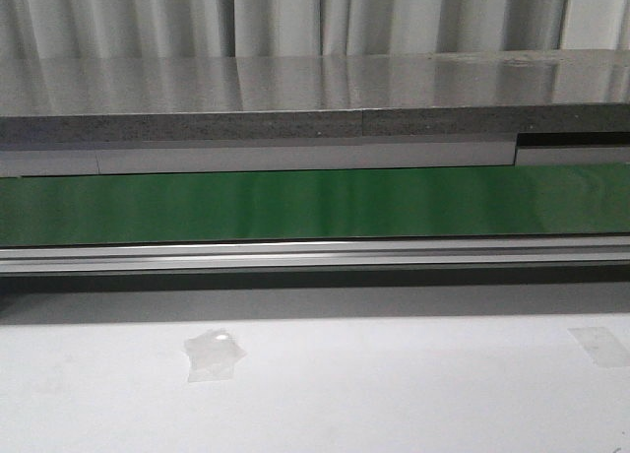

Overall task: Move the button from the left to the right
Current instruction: 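Move the left gripper down over the blue tray toward the yellow button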

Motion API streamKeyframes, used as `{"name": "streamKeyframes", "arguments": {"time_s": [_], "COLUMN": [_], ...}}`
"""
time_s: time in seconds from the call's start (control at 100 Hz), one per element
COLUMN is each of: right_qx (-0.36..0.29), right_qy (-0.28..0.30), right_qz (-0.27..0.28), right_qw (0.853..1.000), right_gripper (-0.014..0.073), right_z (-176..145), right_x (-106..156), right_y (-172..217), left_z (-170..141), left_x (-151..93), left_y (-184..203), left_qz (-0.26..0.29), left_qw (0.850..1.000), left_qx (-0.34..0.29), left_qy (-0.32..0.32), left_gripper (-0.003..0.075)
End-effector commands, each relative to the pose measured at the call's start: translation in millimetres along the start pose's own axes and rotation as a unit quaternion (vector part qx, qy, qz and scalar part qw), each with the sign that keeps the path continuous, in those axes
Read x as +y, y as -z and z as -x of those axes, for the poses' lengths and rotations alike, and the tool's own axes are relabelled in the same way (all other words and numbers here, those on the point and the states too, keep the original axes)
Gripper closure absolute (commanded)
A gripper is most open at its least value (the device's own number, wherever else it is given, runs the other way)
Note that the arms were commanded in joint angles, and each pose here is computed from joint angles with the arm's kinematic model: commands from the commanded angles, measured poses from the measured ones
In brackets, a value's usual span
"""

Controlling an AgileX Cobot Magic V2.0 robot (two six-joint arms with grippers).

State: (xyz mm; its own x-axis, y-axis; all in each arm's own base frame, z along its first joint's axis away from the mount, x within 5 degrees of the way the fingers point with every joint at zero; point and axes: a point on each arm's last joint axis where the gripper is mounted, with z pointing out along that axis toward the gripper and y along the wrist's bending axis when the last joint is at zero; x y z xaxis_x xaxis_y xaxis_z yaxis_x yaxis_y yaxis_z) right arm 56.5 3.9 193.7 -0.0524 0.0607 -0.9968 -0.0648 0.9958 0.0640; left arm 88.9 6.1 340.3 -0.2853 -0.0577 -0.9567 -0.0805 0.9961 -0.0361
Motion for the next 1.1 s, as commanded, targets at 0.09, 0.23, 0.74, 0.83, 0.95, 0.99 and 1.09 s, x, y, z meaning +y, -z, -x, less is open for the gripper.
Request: {"name": "streamKeyframes", "arguments": {"time_s": [0.09,0.23,0.74,0.83,0.95,0.99,1.09], "right_qx": [-0.058,-0.058,-0.058,-0.058,-0.058,-0.058,-0.058], "right_qy": [0.007,0.007,0.007,0.007,0.007,0.007,0.007], "right_qz": [0.003,0.003,0.003,0.003,0.003,0.003,0.003], "right_qw": [0.998,0.998,0.998,0.998,0.998,0.998,0.998], "right_gripper": [0.0667,0.0667,0.0667,0.0667,0.0667,0.0667,0.0667], "right_z": [13.7,13.7,13.7,13.7,13.7,13.7,13.7], "right_x": [0.8,0.8,0.8,0.8,0.8,0.8,0.8], "right_y": [2.8,2.8,2.8,2.8,2.8,2.8,2.8], "left_z": [41.6,51.3,34.3,34.3,34.2,34.2,34.1], "left_x": [1.4,1.1,0.2,0.2,0.0,0.0,0.0], "left_y": [-15.1,-34.1,-72.9,-72.9,-72.9,-72.9,-72.8], "left_qz": [0.033,0.047,0.060,0.059,0.055,0.053,0.051], "left_qw": [0.996,0.987,0.960,0.960,0.960,0.959,0.959], "left_qx": [0.085,0.154,0.271,0.271,0.272,0.272,0.274], "left_qy": [-0.018,-0.020,-0.033,-0.034,-0.048,-0.054,-0.058], "left_gripper": [0.0740,0.0740,0.0739,0.0737,0.0704,0.0664,0.0512]}}
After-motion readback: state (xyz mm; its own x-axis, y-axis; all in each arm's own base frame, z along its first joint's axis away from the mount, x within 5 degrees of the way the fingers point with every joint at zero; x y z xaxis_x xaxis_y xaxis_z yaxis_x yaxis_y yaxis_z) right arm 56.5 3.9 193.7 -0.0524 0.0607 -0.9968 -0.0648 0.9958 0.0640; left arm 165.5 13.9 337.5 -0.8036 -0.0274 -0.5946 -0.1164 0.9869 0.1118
